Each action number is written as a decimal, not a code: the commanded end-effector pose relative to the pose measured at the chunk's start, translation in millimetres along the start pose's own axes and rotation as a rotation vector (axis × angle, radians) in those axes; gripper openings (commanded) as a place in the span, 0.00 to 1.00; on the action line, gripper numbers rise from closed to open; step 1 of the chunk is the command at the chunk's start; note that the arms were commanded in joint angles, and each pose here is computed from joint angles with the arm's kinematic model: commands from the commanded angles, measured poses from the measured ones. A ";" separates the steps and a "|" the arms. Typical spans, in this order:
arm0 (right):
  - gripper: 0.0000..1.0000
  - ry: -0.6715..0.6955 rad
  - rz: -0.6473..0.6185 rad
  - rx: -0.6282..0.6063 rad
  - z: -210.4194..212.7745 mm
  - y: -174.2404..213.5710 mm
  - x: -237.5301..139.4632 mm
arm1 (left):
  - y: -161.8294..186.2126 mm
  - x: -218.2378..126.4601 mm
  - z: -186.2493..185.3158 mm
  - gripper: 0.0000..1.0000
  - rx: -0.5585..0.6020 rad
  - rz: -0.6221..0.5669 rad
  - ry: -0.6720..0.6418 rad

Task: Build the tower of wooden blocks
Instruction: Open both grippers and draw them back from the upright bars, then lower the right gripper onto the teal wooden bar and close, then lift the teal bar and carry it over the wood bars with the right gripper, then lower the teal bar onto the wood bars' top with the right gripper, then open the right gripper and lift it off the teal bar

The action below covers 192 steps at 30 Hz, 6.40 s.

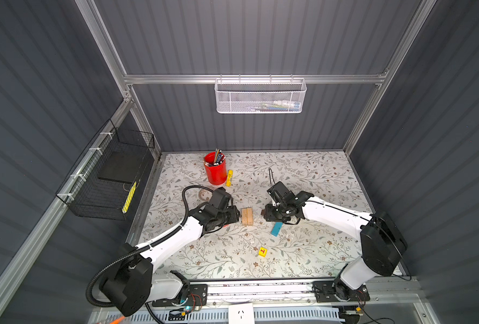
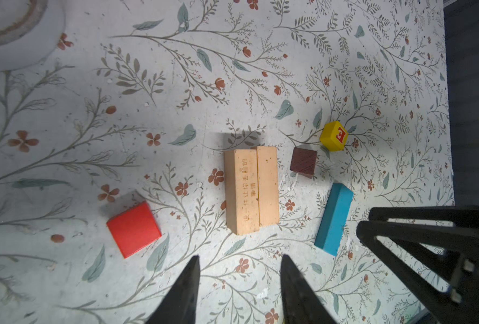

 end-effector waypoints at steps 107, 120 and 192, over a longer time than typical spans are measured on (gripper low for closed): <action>0.25 0.212 -0.026 0.018 90.1 -55.1 5.2 | -28.4 -29.0 66.9 0.55 -0.083 -0.161 -0.189; 0.25 0.229 0.029 0.010 103.4 -24.3 37.2 | -21.6 -25.6 77.1 0.55 -0.118 -0.121 -0.209; 0.32 0.284 0.032 -0.030 95.4 -18.4 70.4 | -18.5 -27.7 80.0 0.56 -0.131 -0.123 -0.221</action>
Point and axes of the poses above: each gripper's point midway between its finger pads, its own x axis out along the fingers, its own z axis along the line the jaws close on, y = z × x, the point moved 1 cm from there along -x, back along the fingers, and after that the axes turned 10 degrees about x, right-handed, at the moved point
